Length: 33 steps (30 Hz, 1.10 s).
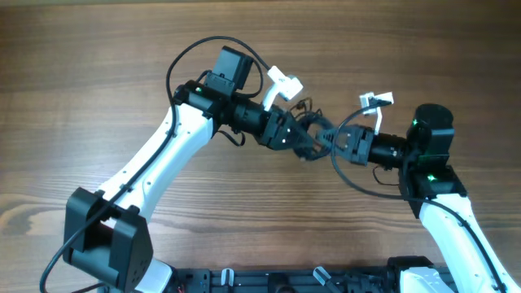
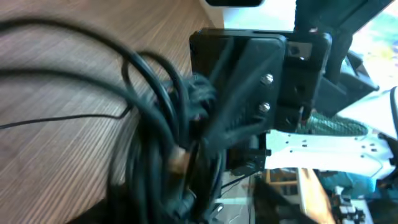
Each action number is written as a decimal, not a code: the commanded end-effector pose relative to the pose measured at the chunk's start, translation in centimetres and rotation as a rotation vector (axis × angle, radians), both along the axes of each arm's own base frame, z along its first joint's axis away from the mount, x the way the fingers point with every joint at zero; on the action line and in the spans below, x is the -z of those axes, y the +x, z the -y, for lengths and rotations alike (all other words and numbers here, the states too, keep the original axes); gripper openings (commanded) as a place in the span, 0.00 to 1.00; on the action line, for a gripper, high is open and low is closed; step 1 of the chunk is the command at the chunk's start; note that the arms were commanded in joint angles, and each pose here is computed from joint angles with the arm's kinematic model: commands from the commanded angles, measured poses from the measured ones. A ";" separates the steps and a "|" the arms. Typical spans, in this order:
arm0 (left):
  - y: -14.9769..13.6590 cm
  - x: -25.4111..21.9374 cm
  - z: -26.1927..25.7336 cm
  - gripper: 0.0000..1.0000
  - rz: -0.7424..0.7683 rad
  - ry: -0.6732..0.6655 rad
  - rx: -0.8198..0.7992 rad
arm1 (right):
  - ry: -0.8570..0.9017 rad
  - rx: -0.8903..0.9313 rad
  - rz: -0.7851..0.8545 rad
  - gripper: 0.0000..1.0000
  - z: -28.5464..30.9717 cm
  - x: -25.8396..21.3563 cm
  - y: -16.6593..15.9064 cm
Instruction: Untangle cables
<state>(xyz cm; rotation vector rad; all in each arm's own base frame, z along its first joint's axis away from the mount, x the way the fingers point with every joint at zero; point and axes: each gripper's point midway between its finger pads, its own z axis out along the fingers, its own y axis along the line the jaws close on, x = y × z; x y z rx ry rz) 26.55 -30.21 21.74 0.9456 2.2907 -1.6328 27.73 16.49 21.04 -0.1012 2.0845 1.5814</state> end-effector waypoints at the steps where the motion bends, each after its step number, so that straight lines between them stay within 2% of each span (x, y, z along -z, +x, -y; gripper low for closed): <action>1: 2.4 -1.2 -1.6 1.00 -0.055 0.001 -0.121 | -0.017 0.399 -0.225 0.04 3.5 2.2 4.8; 3: 4.4 -1.9 -2.1 1.00 -0.134 -0.008 -0.220 | 0.054 0.629 -0.372 0.04 6.0 2.9 6.7; 5: 6.3 -2.1 -2.1 1.00 -0.258 0.015 -0.356 | 0.118 0.706 -0.411 0.05 6.7 2.5 7.5; 8: 7.3 -1.5 -1.8 1.00 -0.400 0.066 -0.493 | 0.165 0.700 -0.386 0.06 6.1 1.2 7.9; 12: 7.9 0.4 -0.7 0.99 -0.493 0.171 -0.682 | 0.180 0.688 -0.381 0.07 5.0 0.8 7.9; 15: 7.9 1.5 0.1 0.79 -0.606 0.218 -0.833 | 0.169 0.670 -0.380 0.06 4.1 0.9 7.7; 19: 7.9 1.4 1.3 0.62 -0.700 0.205 -0.933 | 0.157 0.648 -0.382 0.07 3.1 1.1 7.4; 22: 8.2 0.4 2.4 0.57 -0.708 0.150 -0.930 | 0.149 0.638 -0.377 0.07 2.7 1.1 7.3; 29: 8.4 0.4 2.5 0.31 -0.740 0.143 -0.963 | 0.154 0.619 -0.388 0.06 2.0 1.1 7.0; 33: 8.4 0.4 2.5 0.11 -0.739 0.143 -0.964 | 0.155 0.606 -0.387 0.06 1.8 1.0 6.9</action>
